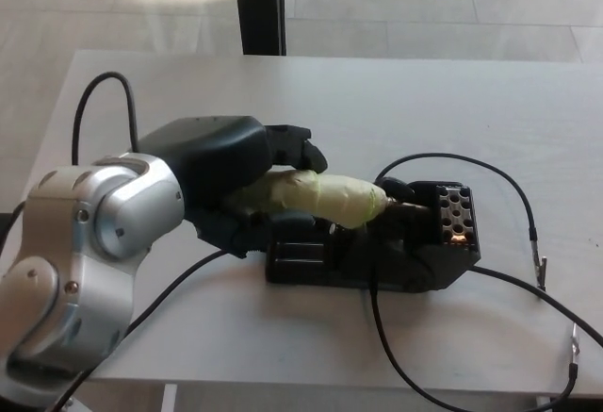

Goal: Use the left hand of the robot to grab the soldering gun kept on the middle of the table and pull it out of its base and keep it on the left side of the base

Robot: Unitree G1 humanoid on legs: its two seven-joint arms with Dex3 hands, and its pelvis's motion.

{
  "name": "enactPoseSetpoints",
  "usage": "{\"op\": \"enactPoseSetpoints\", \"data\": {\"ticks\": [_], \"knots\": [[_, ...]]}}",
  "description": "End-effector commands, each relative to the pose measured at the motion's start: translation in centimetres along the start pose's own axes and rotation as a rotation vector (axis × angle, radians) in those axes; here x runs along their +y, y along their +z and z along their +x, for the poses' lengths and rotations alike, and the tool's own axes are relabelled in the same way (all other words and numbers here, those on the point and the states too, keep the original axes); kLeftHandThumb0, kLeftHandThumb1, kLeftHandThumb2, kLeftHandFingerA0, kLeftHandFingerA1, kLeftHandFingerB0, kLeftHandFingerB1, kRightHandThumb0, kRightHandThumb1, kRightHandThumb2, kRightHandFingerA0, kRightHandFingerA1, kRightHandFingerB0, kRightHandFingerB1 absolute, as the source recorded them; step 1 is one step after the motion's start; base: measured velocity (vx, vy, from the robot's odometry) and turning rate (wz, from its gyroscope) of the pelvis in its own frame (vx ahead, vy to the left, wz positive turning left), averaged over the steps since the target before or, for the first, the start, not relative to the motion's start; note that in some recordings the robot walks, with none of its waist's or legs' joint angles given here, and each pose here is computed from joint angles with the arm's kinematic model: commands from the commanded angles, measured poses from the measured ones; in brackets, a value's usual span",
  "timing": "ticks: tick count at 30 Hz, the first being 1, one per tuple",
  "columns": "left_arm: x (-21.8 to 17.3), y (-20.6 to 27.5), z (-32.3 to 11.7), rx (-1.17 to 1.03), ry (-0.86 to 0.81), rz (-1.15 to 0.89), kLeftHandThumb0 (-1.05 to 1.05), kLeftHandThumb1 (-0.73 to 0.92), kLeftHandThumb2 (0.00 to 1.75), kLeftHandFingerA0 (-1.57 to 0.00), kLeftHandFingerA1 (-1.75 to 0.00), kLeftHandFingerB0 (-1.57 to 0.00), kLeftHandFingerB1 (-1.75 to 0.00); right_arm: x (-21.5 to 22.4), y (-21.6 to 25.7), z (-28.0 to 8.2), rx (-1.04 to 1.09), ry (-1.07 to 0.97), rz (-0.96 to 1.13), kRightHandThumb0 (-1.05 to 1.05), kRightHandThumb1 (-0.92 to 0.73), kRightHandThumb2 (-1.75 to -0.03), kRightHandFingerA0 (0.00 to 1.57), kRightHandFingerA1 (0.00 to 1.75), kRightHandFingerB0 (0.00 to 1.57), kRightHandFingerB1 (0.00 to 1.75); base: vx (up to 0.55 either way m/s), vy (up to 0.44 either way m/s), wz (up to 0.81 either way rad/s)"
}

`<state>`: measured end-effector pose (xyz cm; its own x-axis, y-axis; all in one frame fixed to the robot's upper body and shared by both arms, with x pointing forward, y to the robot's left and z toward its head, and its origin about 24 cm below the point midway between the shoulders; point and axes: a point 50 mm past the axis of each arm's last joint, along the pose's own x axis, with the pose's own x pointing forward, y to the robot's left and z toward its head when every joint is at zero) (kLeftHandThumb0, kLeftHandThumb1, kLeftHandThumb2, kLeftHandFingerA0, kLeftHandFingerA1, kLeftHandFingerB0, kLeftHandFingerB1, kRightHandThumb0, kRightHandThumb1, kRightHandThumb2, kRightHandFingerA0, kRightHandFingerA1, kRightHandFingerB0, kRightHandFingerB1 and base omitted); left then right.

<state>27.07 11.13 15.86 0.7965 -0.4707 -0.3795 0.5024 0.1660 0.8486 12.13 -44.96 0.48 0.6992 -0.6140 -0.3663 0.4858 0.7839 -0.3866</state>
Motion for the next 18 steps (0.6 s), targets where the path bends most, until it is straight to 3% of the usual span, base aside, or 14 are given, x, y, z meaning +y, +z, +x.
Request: {"op": "enactPoseSetpoints", "data": {"ticks": [1,2,3,4,5,8,10,11,12,13,14,15,16,18], "knots": [[0.1,-0.2,0.0,0.019,0.008,-0.049,-0.81,0.74,1.10,-0.54,-0.67,-0.29,-0.54,-0.8,0.8,0.1,-0.036,-0.022,-0.010,-1.05,-0.50,-1.21,0.78,1.33,0.12,0.91,0.00,0.000,0.00],[0.0,-0.2,0.1,0.014,0.008,-0.055,-0.79,0.72,1.11,-0.51,-0.66,-0.28,-0.54,-0.8,0.8,0.1,-0.037,-0.023,-0.002,-1.05,-0.64,-0.78,0.67,1.58,0.14,1.30,0.00,0.000,0.00],[0.0,-0.3,0.1,0.016,0.005,-0.058,-0.81,0.73,1.10,-0.52,-0.66,-0.29,-0.53,-0.8,0.8,0.1,-0.037,-0.021,0.003,-1.05,-0.48,-1.20,0.80,1.35,0.13,0.92,0.00,0.000,0.00],[0.0,-0.3,0.1,0.019,0.003,-0.061,-0.81,0.73,1.10,-0.52,-0.66,-0.29,-0.53,-0.7,0.8,0.2,-0.039,-0.018,0.004,-1.05,-0.48,-1.20,0.80,1.35,0.13,0.92,0.00,0.000,0.00],[-0.1,-0.3,0.0,0.022,0.001,-0.061,-0.82,0.92,0.68,-0.53,-0.58,-0.33,-0.42,-0.7,0.8,0.2,-0.035,-0.019,0.003,-1.05,-0.66,-0.75,0.66,1.56,0.11,1.26,0.00,0.000,0.00],[-0.2,-0.2,0.1,0.029,-0.015,-0.060,-0.80,0.91,0.67,-0.50,-0.56,-0.33,-0.42,-0.7,0.9,0.3,-0.035,-0.026,0.005,-1.05,-0.63,-0.81,0.76,1.46,0.02,1.49,0.00,0.000,0.00],[-0.3,-0.3,0.1,0.025,-0.013,-0.043,-0.80,0.91,0.67,-0.66,-0.64,-0.33,-0.43,-0.7,1.0,0.3,-0.037,-0.024,-0.010,-1.05,-0.65,-0.79,0.70,1.55,0.10,1.29,0.00,0.000,0.00],[-0.5,-0.4,0.1,0.026,-0.016,-0.035,-0.79,0.90,0.67,-0.77,-0.73,-0.33,-0.42,-0.7,1.0,0.3,-0.044,-0.022,-0.017,-1.04,-0.47,-1.18,0.85,1.33,0.14,0.93,0.00,0.000,0.00],[-0.6,-0.4,0.1,0.033,-0.020,-0.027,-0.79,0.71,1.07,-0.68,-0.75,-0.30,-0.54,-0.6,1.1,0.3,-0.051,-0.022,-0.014,-1.04,-0.49,-1.22,0.86,1.32,0.08,0.90,0.00,0.000,0.00],[-0.6,-0.4,0.1,0.035,-0.021,-0.025,-0.79,0.71,1.07,-0.68,-0.75,-0.30,-0.54,-0.6,1.1,0.3,-0.050,-0.024,-0.006,-1.04,-0.49,-1.22,0.86,1.32,0.08,0.90,0.00,0.000,0.00],[-0.7,-0.5,0.1,0.035,-0.016,-0.022,-0.78,0.89,0.66,-0.67,-0.67,-0.34,-0.43,-0.7,1.1,0.3,-0.050,-0.028,0.001,-1.05,-0.59,-0.88,1.02,1.34,0.01,1.53,0.00,0.000,0.00],[-0.8,-0.5,0.1,0.037,-0.010,-0.013,-0.76,0.68,1.04,-0.70,-0.76,-0.31,-0.55,-0.7,1.1,0.3,-0.043,-0.030,-0.009,-1.05,-0.64,-0.78,1.04,1.32,0.10,1.36,0.00,0.000,0.00],[-0.8,-0.5,0.1,0.037,-0.010,-0.013,-0.76,0.68,1.04,-0.70,-0.76,-0.31,-0.55,-0.7,1.1,0.3,-0.043,-0.030,-0.009,-1.05,-0.64,-0.78,1.04,1.32,0.10,1.36,0.00,0.000,0.00],[-0.9,-0.6,0.1,0.051,-0.022,0.012,-0.71,0.85,0.65,-0.55,-0.57,-0.33,-0.41,-0.7,1.0,0.3,-0.046,-0.034,-0.005,-1.05,-0.64,-0.76,1.23,1.15,0.12,1.36,0.00,0.000,0.00]]}}
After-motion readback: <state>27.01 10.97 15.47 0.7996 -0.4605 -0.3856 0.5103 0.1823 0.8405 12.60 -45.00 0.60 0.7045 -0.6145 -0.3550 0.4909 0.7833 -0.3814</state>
